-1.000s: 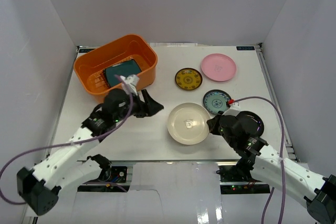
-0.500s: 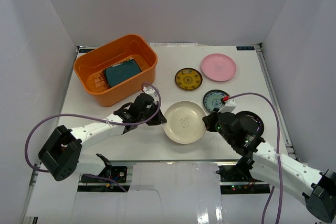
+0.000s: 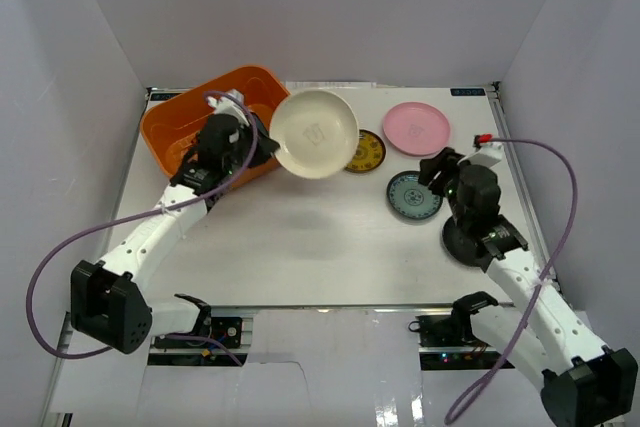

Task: Place the plates into the plastic bin on the countertop

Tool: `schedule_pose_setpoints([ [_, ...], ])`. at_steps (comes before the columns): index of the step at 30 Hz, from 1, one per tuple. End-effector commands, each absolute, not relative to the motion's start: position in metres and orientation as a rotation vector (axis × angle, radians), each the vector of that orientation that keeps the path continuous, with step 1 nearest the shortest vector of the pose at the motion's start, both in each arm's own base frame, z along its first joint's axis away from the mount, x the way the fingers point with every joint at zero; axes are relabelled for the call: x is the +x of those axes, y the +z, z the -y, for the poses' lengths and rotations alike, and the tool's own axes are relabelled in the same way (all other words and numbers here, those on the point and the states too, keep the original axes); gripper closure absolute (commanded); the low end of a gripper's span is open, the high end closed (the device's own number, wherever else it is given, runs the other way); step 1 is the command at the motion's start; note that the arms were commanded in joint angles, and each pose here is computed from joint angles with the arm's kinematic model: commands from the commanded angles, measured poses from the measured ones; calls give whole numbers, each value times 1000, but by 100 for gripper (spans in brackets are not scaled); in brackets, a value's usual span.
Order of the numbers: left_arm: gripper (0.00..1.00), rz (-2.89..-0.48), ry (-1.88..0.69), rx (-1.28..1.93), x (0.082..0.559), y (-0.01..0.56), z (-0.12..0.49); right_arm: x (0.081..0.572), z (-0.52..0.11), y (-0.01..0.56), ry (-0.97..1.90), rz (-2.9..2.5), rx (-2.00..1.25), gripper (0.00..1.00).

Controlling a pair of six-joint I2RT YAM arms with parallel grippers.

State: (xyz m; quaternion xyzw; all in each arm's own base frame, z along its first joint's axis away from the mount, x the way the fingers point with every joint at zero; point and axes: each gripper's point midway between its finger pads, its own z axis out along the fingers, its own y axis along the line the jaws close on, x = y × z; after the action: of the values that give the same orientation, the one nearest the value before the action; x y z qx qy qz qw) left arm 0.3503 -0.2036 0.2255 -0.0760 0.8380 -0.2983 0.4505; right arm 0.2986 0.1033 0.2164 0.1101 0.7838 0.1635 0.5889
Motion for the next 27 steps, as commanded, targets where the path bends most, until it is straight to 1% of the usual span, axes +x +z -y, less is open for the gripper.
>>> schedule_pose_setpoints([
  [1,100,-1888,-729,-263,381,309,170,339,-63,224,288,-1801,327,38],
  [2,100,-1885,-708,-276,389,315,163,361,-55,206,266,-1848,366,37],
  [4,100,-1867,-643,-358,412,326,130,385,-31,188,247,-1894,456,34],
  [5,100,-1860,-623,-384,417,327,119,406,-24,171,232,-1942,488,31],
  [6,100,-1842,-575,-447,425,326,92,416,-13,167,219,-1945,520,30],
  [7,100,-1846,-544,-486,430,321,78,427,-12,141,228,-2002,545,25],
  [8,100,-1853,-517,-520,434,314,65,436,-15,135,256,-2017,545,23],
  [9,100,-1853,-485,-567,438,308,44,451,-3,143,266,-1988,569,21],
  [10,100,-1888,-458,-595,441,290,36,458,-5,136,286,-2005,573,19],
  [11,100,-1908,-444,-615,442,280,31,466,-7,112,286,-2057,583,18],
  [12,100,-1919,-410,-671,445,267,10,478,-8,99,298,-2084,583,18],
  [13,100,-1925,-400,-684,444,261,6,483,-10,107,310,-2066,573,18],
  [14,100,-1952,-381,-707,444,245,1,487,-11,87,316,-2108,583,17],
  [16,100,-1978,-354,-722,444,232,-6,495,-11,79,342,-2113,593,18],
  [18,100,-1990,-286,-760,443,218,-18,497,-12,69,351,-2115,613,25],
  [19,100,-1996,-272,-763,443,214,-20,499,-12,69,355,-2104,615,35],
  [21,100,-2038,-241,-757,445,198,-23,501,-12,66,360,-2102,623,48],
  [22,100,-2059,-234,-757,443,192,-22,502,-12,68,361,-2100,624,64],
  [23,100,-2071,-228,-756,443,188,-23,501,-12,70,362,-2096,623,72],
  [25,87,-2106,-213,-754,441,173,-23,501,-12,80,365,-2075,612,87],
  [26,69,-2113,-208,-753,440,170,-24,499,-12,93,370,-2042,599,90],
  [27,60,-2108,-208,-748,439,171,-24,498,-11,102,374,-2019,593,92],
])
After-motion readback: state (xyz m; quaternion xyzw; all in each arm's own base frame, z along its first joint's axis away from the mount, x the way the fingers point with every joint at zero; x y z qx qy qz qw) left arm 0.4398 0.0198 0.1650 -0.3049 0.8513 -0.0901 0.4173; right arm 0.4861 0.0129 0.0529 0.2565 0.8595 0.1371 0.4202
